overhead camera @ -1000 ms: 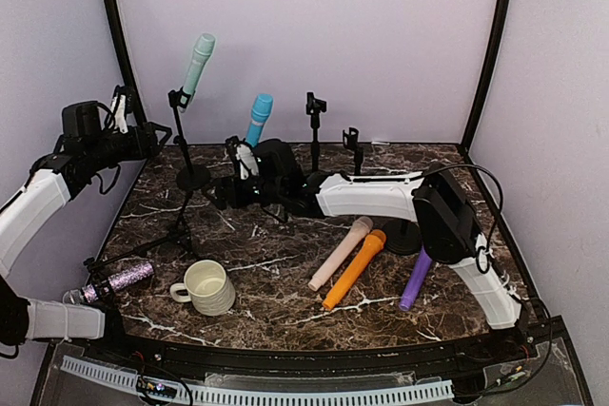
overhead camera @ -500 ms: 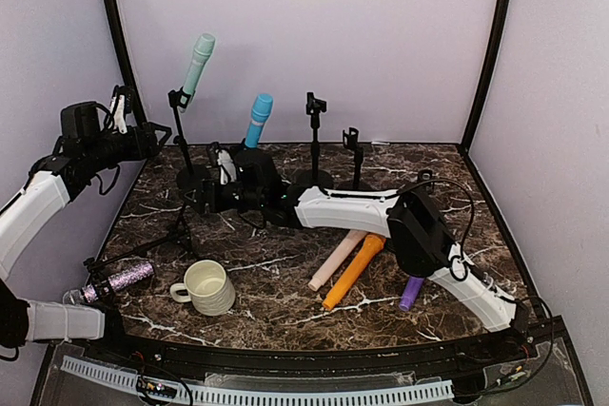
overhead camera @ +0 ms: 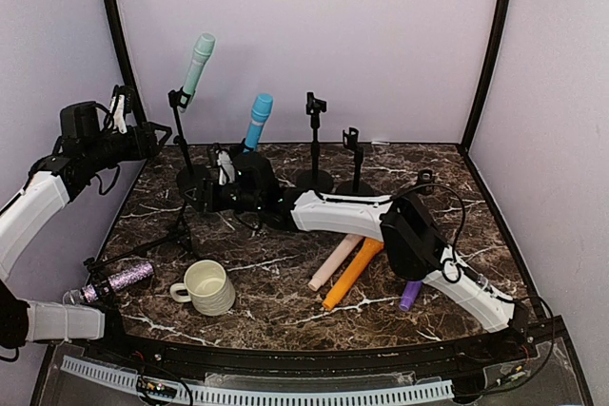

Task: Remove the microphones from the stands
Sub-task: Adjust the microphone stand with the microphone at the center of the board.

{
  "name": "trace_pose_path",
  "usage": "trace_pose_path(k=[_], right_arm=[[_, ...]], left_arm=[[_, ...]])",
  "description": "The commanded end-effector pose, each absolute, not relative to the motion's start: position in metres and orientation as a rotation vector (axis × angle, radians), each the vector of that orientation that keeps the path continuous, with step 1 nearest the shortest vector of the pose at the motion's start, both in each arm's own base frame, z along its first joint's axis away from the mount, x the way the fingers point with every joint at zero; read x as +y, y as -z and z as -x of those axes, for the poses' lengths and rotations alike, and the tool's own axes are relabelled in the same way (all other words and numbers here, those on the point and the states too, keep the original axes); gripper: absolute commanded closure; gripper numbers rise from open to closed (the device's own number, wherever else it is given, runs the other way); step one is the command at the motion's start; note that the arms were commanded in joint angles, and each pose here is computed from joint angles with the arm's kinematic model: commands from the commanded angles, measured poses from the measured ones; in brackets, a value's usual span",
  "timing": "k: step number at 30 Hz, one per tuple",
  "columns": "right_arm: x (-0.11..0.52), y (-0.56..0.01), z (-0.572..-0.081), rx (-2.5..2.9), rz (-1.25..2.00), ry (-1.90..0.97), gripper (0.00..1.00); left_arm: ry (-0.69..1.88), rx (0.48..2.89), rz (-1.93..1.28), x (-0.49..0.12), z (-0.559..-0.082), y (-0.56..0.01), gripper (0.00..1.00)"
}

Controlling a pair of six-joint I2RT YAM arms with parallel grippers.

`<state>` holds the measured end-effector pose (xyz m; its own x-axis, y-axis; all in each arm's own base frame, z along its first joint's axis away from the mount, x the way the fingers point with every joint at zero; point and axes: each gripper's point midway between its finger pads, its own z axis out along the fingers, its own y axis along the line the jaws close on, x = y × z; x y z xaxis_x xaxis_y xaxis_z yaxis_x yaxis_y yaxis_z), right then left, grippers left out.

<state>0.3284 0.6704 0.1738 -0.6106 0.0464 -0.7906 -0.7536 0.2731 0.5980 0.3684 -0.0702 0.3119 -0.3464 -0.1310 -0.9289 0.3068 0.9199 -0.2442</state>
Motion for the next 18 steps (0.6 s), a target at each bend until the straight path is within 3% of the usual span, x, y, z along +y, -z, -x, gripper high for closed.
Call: trace_pose_path(k=[1, 12, 18], right_arm=[[0.6785, -0.1842, -0.3293, 1.762, 0.595, -1.444, 0.3], [0.6817, -0.1804, -0.3274, 1.756, 0.606, -1.457, 0.44], [0.6751, -0.1849, -0.326, 1.752, 0.548, -1.497, 0.68]], left_arm=[[0.468, 1.834, -0.137, -0.0717, -0.3633, -0.3213, 0.16], [0.468, 1.838, -0.138, -0.0716, -0.3641, -0.3192, 0.16], [0.455, 1.838, -0.136, -0.0701, -0.3643, -0.3192, 0.16]])
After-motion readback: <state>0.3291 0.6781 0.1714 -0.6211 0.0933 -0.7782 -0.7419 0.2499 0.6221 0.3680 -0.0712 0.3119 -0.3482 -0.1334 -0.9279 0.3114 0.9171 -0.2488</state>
